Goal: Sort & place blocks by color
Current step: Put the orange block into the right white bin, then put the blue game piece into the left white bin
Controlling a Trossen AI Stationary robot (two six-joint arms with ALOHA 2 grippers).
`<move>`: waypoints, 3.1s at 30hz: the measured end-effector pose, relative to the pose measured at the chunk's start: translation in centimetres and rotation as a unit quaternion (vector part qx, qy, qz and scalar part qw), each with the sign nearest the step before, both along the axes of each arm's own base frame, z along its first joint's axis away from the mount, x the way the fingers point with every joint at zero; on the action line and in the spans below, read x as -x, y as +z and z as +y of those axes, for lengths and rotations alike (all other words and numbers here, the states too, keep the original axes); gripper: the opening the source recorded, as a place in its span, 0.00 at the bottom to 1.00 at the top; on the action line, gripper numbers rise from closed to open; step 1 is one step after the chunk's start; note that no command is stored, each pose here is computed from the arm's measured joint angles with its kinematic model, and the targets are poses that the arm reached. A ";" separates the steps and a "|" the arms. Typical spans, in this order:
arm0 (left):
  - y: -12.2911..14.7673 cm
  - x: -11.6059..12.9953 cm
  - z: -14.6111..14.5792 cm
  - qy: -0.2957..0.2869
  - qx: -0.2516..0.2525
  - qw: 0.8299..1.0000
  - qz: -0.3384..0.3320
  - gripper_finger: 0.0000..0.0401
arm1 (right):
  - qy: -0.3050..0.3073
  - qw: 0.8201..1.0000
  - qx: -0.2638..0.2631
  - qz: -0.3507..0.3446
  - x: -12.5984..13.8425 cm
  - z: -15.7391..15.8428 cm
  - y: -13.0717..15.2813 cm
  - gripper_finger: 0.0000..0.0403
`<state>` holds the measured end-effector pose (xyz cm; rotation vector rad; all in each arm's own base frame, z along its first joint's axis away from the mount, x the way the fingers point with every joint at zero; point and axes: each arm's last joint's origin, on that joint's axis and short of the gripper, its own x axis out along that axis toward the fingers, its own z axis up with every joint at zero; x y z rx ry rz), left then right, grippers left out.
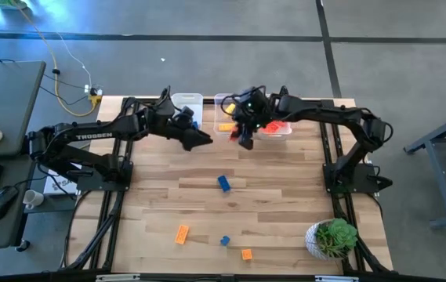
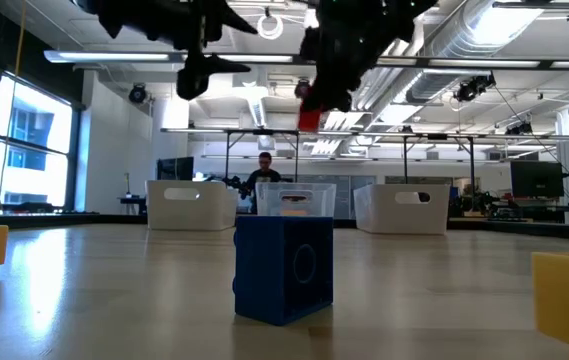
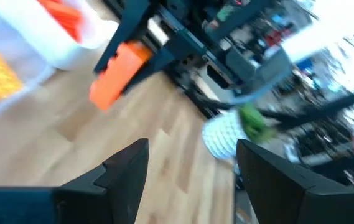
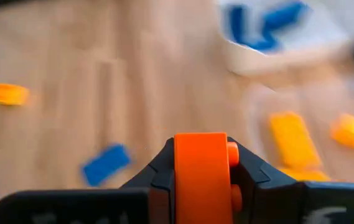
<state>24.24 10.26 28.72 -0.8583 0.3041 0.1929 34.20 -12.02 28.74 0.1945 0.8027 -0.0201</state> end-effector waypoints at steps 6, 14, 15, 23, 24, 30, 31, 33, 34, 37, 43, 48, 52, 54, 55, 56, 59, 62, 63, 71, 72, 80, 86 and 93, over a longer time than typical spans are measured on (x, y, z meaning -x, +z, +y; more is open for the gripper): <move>-0.8 0.3 0.1 0.052 -0.002 0.997 0.049 0.58 | -0.095 0.991 0.037 0.081 2.1 -3.0 -0.8 0.17; -2.1 0.9 -0.3 0.107 0.000 0.985 0.135 0.58 | -0.217 0.961 0.093 0.145 4.4 -6.2 -1.1 0.17; -2.3 1.0 -0.3 0.115 0.002 0.983 0.145 0.58 | -0.229 0.956 0.103 0.154 4.7 -6.6 -1.1 0.17; -3.2 1.4 -1.4 0.153 0.019 0.966 0.206 0.58 | -0.304 0.926 0.103 0.199 6.1 -8.9 -2.3 0.17; -3.3 1.4 -1.6 0.153 0.023 0.965 0.212 0.58 | -0.313 0.921 0.099 0.208 6.2 -9.2 -2.7 0.17; -3.9 1.5 -3.2 0.139 0.034 0.957 0.252 0.57 | -0.325 0.908 0.086 0.248 6.3 -10.3 -4.7 0.17; -4.0 1.6 -3.5 0.134 0.035 0.956 0.259 0.57 | -0.330 0.907 0.082 0.249 6.2 -10.4 -4.9 0.18; -4.2 1.6 -4.1 0.130 0.043 0.953 0.272 0.55 | -0.329 0.907 0.073 0.252 6.1 -10.4 -5.2 0.19; -4.2 1.7 -4.3 0.128 0.044 0.951 0.278 0.54 | -0.330 0.907 0.065 0.254 6.1 -10.4 -5.4 0.20; -4.4 1.7 -5.2 0.115 0.036 0.948 0.294 0.52 | -0.337 0.906 0.048 0.251 6.2 -10.5 -5.6 0.23; -4.6 1.7 -6.6 0.087 0.027 0.946 0.310 0.48 | -0.344 0.901 0.038 0.262 6.4 -10.3 -5.7 0.31; -4.7 1.8 -7.6 0.067 0.021 0.943 0.324 0.48 | -0.347 0.897 0.038 0.271 6.2 -9.8 -5.7 0.41; -5.1 2.3 -8.2 0.056 0.018 0.932 0.359 0.48 | -0.357 0.894 0.000 0.271 6.1 -9.1 -5.7 0.47; -5.3 2.8 -8.4 0.055 0.017 0.922 0.383 0.48 | -0.358 0.895 -0.026 0.266 6.0 -8.7 -5.6 0.48; -5.3 3.1 -8.6 0.056 0.015 0.917 0.395 0.48 | -0.361 0.893 -0.033 0.267 6.1 -8.5 -5.5 0.49; -5.3 3.4 -8.7 0.057 0.011 0.913 0.404 0.48 | -0.362 0.893 -0.035 0.266 6.1 -8.3 -5.3 0.49; -5.3 4.3 -9.1 0.056 0.000 0.901 0.430 0.48 | -0.371 0.894 -0.039 0.248 6.0 -7.4 -4.3 0.49; -5.0 4.9 -9.3 0.052 -0.007 0.897 0.439 0.48 | -0.385 0.894 -0.056 0.223 5.8 -6.2 -3.1 0.49; -4.9 5.0 -9.3 0.049 -0.010 0.898 0.438 0.48 | -0.387 0.894 -0.068 0.214 5.7 -5.7 -2.8 0.49; -4.4 5.6 -9.3 0.020 -0.043 0.901 0.432 0.48 | -0.355 0.916 -0.128 0.136 2.6 -0.6 -1.3 0.49; -4.4 5.6 -9.3 0.016 -0.048 0.901 0.432 0.48 | -0.344 0.922 -0.129 0.123 2.0 0.2 -1.1 0.49; -4.4 5.7 -9.3 -0.014 -0.074 0.895 0.440 0.48 | -0.269 0.954 -0.135 0.005 -1.5 5.4 0.3 0.49; -4.4 5.7 -9.3 -0.031 -0.087 0.893 0.441 0.48 | -0.218 0.965 -0.145 -0.027 -2.5 8.3 0.9 0.49; -4.4 5.7 -9.3 -0.044 -0.099 0.891 0.442 0.48 | -0.186 0.969 -0.151 -0.055 -3.2 10.3 1.2 0.49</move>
